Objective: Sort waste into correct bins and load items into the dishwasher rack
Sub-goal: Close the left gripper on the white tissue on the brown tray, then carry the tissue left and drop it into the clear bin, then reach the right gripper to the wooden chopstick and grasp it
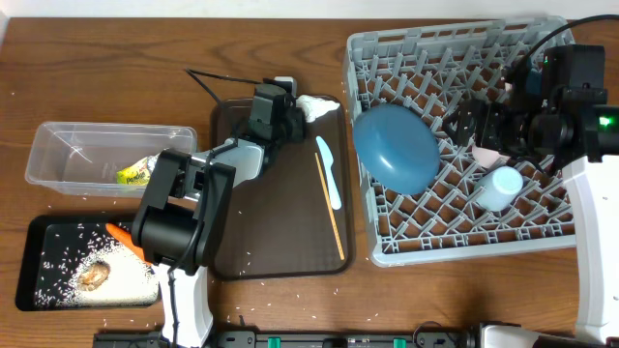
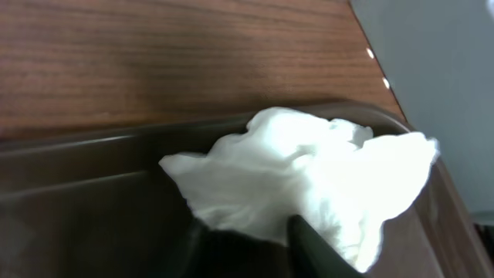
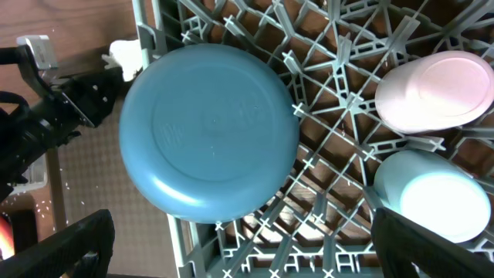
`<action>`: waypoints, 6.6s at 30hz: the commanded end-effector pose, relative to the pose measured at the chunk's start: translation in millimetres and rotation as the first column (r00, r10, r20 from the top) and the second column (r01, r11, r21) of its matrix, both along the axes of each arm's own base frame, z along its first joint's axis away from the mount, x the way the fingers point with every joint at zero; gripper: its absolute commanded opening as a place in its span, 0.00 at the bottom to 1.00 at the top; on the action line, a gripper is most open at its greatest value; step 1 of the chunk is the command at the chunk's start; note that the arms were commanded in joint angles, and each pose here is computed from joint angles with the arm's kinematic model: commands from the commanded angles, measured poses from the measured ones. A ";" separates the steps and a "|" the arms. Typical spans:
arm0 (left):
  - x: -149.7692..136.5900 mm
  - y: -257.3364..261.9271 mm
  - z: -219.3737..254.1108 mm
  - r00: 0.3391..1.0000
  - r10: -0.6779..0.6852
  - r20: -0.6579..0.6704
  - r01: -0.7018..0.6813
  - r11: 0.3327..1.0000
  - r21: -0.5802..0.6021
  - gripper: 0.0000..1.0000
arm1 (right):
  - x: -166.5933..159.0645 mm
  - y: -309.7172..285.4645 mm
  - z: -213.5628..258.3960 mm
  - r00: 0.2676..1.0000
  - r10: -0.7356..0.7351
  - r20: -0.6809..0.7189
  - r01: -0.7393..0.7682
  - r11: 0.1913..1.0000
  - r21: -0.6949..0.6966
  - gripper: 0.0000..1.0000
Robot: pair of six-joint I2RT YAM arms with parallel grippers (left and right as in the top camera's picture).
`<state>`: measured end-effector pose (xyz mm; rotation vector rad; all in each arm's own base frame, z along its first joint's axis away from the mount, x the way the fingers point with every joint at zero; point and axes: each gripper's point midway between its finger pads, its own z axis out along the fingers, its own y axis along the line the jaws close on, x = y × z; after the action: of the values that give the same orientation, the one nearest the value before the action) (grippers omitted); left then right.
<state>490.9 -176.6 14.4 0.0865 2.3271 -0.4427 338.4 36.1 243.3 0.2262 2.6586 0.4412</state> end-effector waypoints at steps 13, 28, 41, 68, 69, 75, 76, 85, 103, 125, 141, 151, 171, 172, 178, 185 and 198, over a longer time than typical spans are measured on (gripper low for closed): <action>-14.6 41.0 16.5 0.992 0.098 -0.077 -0.092 0.993 0.077 0.06 | -4.8 4.5 -3.8 0.999 0.025 -0.020 -0.025 1.000 -0.008 0.99; -24.4 24.7 71.0 0.990 0.129 -0.061 -0.132 0.990 -0.045 0.41 | -3.9 4.4 -3.4 1.000 0.025 -0.017 -0.025 1.000 -0.008 0.99; -9.0 -8.2 7.1 0.989 0.132 -0.062 -0.136 0.988 -0.067 0.56 | -4.9 4.5 -3.9 0.999 0.025 -0.021 -0.025 1.000 -0.008 0.99; -11.8 14.9 37.6 0.986 0.156 -0.050 -0.158 0.987 -0.031 0.06 | -7.3 4.5 -5.0 0.999 0.009 -0.037 -0.009 1.000 0.000 0.99; -16.1 19.3 47.3 0.987 0.150 -0.051 -0.151 0.988 -0.015 0.06 | -7.2 4.6 -4.9 0.999 0.009 -0.037 -0.009 1.000 0.001 0.99; -48.8 65.6 94.3 0.968 0.235 -0.092 -0.229 0.971 0.071 0.06 | -7.3 4.6 -5.0 0.999 0.009 -0.037 -0.009 1.000 0.001 0.99; -56.1 77.4 102.2 0.960 0.261 -0.099 -0.253 0.963 0.089 0.06 | -7.5 4.6 -5.0 0.999 0.009 -0.038 -0.009 1.000 0.001 0.99; -128.4 209.6 165.9 0.816 0.571 -0.089 -0.542 0.809 0.226 0.06 | -7.2 4.6 -4.9 0.999 0.005 -0.038 -0.005 1.000 0.002 0.99; -156.6 266.1 124.4 0.674 0.687 -0.272 -0.618 0.726 0.303 0.70 | -9.1 4.5 -5.8 0.999 0.003 -0.047 -0.003 1.000 0.003 0.99; -194.4 106.5 192.0 0.959 0.044 -0.279 -0.032 0.998 0.047 0.64 | -6.0 4.7 -4.4 0.999 0.003 -0.033 -0.002 1.000 0.004 0.99; -217.6 186.2 239.5 0.879 0.433 -0.202 -0.406 0.900 0.162 0.72 | -11.9 155.9 -8.8 0.906 0.415 0.085 -0.401 0.905 -0.144 0.82; -251.8 228.9 253.2 0.787 0.590 -0.180 -0.572 0.807 0.145 0.86 | -16.4 231.8 -119.9 0.883 0.451 -0.128 -0.468 0.842 -0.267 0.65; -244.8 233.2 232.1 0.759 0.596 -0.263 -0.564 0.803 0.191 0.98 | -52.8 261.7 -222.8 0.828 0.395 -0.398 -0.488 0.857 -0.164 0.47; -244.6 233.2 231.4 0.758 0.595 -0.266 -0.564 0.803 0.192 0.98 | -53.8 263.7 -228.2 0.824 0.397 -0.403 -0.493 0.854 -0.166 0.45; -243.6 233.5 229.8 0.756 0.595 -0.272 -0.562 0.804 0.195 0.98 | -54.4 262.9 -243.7 0.828 0.362 -0.428 -0.469 0.866 -0.176 0.41; -243.2 233.5 229.2 0.756 0.595 -0.274 -0.562 0.804 0.196 0.98 | -55.4 263.0 -239.5 0.814 0.393 -0.427 -0.499 0.850 -0.168 0.43; -243.3 233.5 229.1 0.756 0.595 -0.274 -0.562 0.804 0.196 0.98 | -66.7 245.7 -210.9 0.802 0.397 -0.447 -0.520 0.831 -0.195 0.49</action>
<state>247.1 53.3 241.5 -0.6912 2.5358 -0.0308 269.7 284.6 24.6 -0.4962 3.1430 0.1184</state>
